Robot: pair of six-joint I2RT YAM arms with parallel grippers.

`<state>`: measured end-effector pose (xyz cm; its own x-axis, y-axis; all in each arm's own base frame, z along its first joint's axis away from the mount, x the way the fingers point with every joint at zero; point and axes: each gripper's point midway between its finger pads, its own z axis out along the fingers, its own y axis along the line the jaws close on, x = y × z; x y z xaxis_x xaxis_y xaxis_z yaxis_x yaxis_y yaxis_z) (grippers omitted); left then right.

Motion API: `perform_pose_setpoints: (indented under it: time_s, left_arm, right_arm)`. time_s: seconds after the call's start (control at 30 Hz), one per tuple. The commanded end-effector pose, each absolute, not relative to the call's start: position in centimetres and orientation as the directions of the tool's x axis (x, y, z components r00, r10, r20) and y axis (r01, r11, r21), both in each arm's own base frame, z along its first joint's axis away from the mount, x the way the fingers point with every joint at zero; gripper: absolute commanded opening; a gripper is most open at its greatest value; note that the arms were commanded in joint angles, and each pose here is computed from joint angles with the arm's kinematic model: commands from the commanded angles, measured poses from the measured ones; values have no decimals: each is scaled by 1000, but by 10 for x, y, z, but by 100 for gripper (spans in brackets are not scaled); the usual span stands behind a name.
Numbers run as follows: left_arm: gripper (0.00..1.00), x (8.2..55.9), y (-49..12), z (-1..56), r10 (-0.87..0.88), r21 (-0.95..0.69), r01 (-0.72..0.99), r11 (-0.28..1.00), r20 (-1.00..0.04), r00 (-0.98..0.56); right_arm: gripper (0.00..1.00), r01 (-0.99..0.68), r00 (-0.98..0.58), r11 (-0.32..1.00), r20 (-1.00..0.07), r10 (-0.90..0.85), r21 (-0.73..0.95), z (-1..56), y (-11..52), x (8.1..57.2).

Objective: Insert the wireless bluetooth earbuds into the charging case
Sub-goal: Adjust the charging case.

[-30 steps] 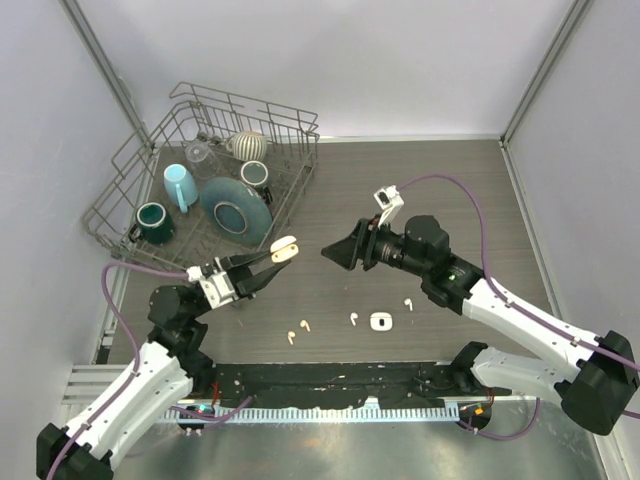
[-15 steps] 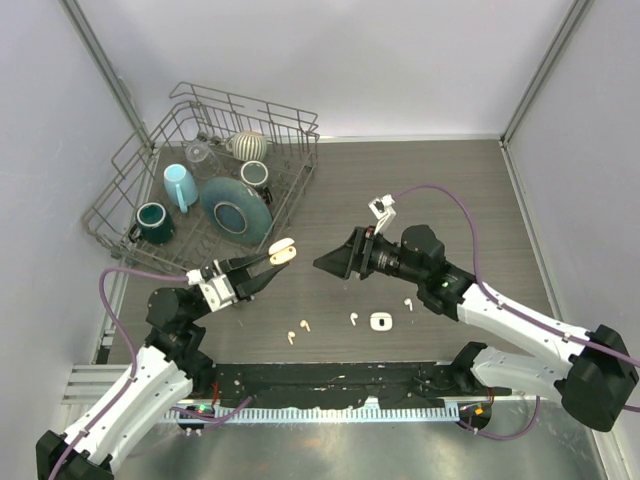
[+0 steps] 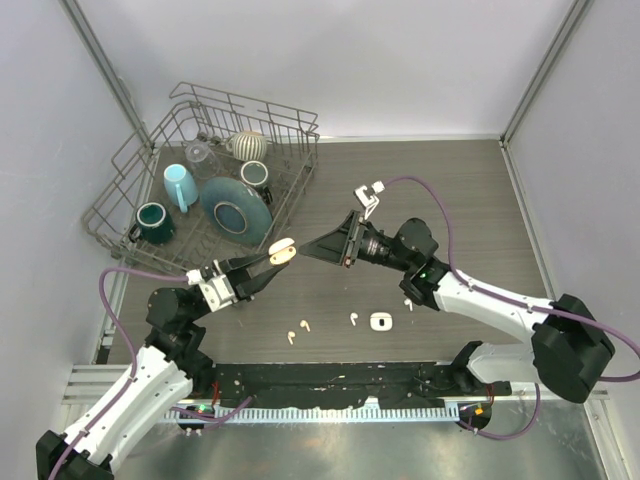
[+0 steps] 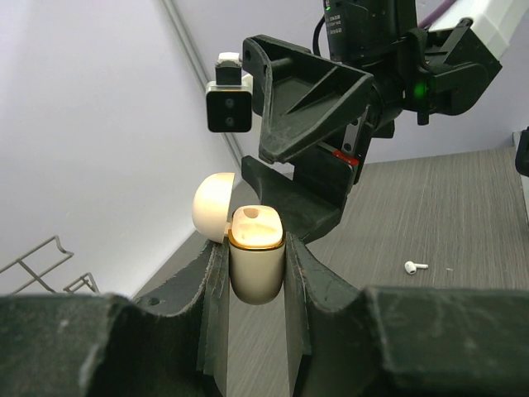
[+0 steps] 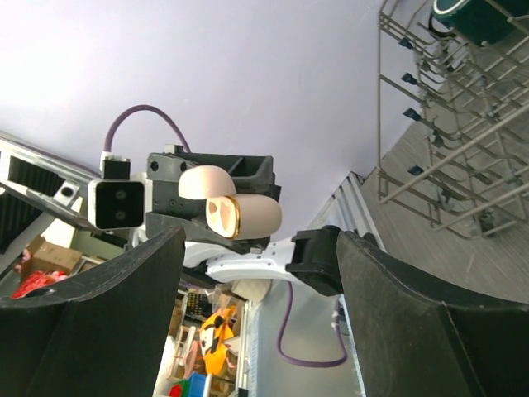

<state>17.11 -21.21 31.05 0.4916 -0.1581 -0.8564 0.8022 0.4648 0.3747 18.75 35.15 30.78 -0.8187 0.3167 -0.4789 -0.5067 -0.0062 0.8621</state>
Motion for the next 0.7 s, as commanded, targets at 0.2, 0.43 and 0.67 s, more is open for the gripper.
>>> perform_pose_setpoints:
  time_s: [0.2,0.43,0.67]
  left_arm:
    - [0,169,-212,327,-190,397,786,473,-825,532]
    - [0,168,-212,329,-201,395,789,471,-823,532]
    - [0,166,-213,330,-214,393,795,463,-821,530]
  right_arm:
    - [77,-570,-803,-167,-503,320,804,356,365,174]
    - [70,-562,-810,-163,-500,306,811,351,372,174]
    - [63,-554,-817,-157,-497,293,818,345,381,177]
